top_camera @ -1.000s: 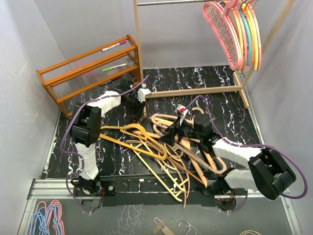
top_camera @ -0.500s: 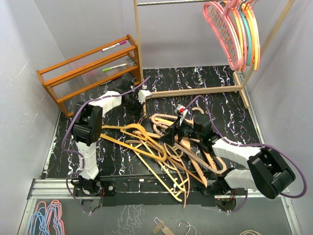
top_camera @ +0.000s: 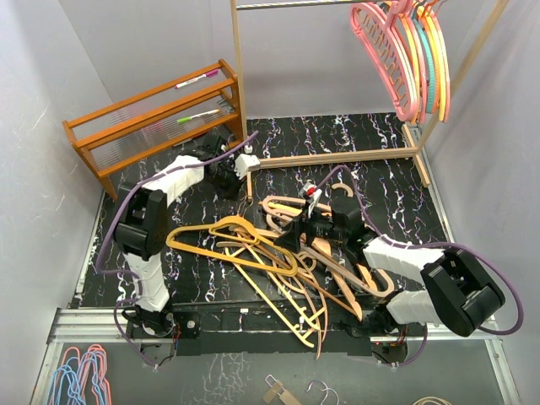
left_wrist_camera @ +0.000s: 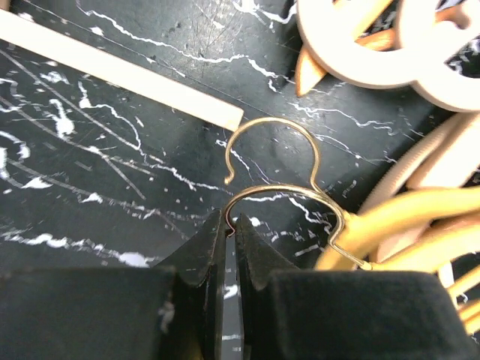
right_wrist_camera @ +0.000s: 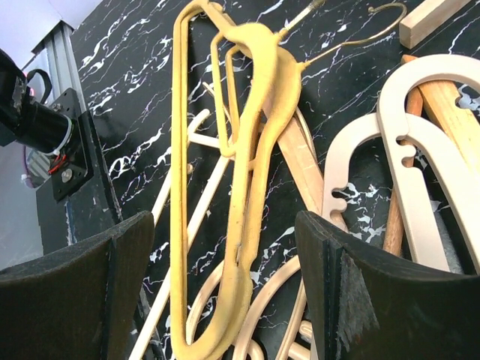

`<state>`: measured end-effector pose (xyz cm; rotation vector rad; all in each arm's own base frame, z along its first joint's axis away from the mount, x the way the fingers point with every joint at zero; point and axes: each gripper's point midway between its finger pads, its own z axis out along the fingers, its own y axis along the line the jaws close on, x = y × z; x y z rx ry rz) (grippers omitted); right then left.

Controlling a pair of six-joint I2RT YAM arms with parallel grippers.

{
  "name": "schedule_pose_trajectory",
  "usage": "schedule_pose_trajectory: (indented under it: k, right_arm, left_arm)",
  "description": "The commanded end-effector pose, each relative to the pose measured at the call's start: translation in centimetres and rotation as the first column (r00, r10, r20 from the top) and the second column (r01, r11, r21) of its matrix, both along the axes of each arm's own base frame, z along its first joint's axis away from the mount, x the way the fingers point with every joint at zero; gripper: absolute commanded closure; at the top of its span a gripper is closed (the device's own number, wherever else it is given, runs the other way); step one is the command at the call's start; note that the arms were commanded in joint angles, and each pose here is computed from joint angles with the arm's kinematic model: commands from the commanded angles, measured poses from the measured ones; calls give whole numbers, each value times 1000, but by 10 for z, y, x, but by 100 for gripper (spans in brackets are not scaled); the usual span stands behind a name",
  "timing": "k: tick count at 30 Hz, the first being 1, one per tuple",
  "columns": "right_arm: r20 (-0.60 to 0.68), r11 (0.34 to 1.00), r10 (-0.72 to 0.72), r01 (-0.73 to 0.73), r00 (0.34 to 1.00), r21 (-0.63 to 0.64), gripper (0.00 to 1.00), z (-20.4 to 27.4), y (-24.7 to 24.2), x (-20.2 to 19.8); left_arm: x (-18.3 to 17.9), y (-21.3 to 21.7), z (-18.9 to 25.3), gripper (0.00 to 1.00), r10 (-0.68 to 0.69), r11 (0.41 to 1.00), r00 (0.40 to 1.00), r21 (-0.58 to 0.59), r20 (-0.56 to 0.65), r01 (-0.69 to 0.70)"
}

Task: Organize the hangers
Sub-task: Pick up the hanger at the center of the board.

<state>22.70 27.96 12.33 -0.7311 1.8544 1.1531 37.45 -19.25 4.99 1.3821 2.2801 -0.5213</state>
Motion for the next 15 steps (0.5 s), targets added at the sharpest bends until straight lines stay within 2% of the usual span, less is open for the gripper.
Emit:
schedule_pose_trajectory:
  k: [1,15]
  right_arm:
    - [87,999,14,-18,996,50,21,24,9,13]
    - [85,991,96,-103,992,88,21,25,31,25]
  left_arm:
    - [-10,1,57,100,-38,998,993,-45,114,44]
    - [-12,7,114,100,-23,998,969,-56,247,38]
